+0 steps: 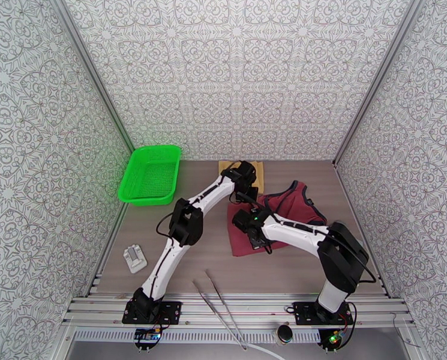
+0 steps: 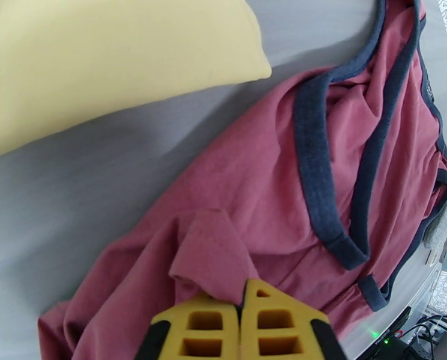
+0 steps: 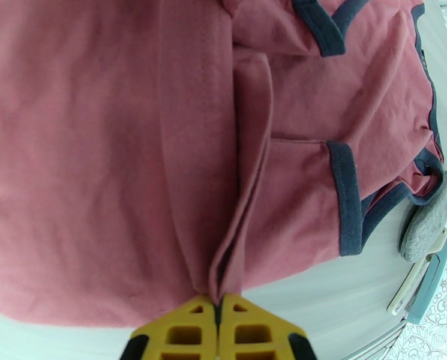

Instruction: Fold and stack the mixed laundry pile

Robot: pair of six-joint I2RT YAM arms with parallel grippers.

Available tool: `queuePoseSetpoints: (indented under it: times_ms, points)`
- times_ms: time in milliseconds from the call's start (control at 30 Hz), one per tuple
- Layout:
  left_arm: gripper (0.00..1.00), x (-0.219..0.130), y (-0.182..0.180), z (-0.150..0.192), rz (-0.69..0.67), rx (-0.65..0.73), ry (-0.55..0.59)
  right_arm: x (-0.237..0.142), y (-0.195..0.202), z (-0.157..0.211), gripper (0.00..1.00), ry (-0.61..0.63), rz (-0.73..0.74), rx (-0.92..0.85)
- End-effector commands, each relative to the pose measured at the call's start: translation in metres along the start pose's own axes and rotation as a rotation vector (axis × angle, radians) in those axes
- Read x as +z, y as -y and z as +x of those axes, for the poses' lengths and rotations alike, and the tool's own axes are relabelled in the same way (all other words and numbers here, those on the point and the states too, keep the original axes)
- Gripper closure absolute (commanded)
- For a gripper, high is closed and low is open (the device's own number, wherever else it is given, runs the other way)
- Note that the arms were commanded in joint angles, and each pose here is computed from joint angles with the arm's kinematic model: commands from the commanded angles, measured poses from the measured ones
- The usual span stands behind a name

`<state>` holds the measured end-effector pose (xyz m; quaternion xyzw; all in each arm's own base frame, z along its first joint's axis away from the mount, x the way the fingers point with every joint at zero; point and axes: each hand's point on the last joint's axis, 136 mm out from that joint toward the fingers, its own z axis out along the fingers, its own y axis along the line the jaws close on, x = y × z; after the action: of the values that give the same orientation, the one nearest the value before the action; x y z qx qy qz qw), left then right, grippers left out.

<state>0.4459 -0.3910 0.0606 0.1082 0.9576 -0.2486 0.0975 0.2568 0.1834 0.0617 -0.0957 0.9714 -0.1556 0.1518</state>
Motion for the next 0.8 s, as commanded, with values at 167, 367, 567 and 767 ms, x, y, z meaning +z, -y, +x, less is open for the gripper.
queuePoseSetpoints:
  times_ms: [167,367,567,767]
  points:
    - [0.92,0.008,0.005,-0.012,0.064,-0.011,0.022,0.023,0.008,0.004,0.99,-0.023,0.060,0.005]
    - [0.58,0.003,0.019,-0.018,0.131,0.037,0.040,0.020,0.014,-0.002,0.75,0.001,0.084,0.026]
    - [0.01,-0.049,0.068,-0.047,0.226,0.183,0.195,-0.002,0.038,-0.009,0.61,0.041,0.098,0.067]
    - [0.00,-0.117,0.078,-0.070,0.195,0.223,0.334,-0.018,0.075,-0.006,0.55,0.068,0.107,0.143]
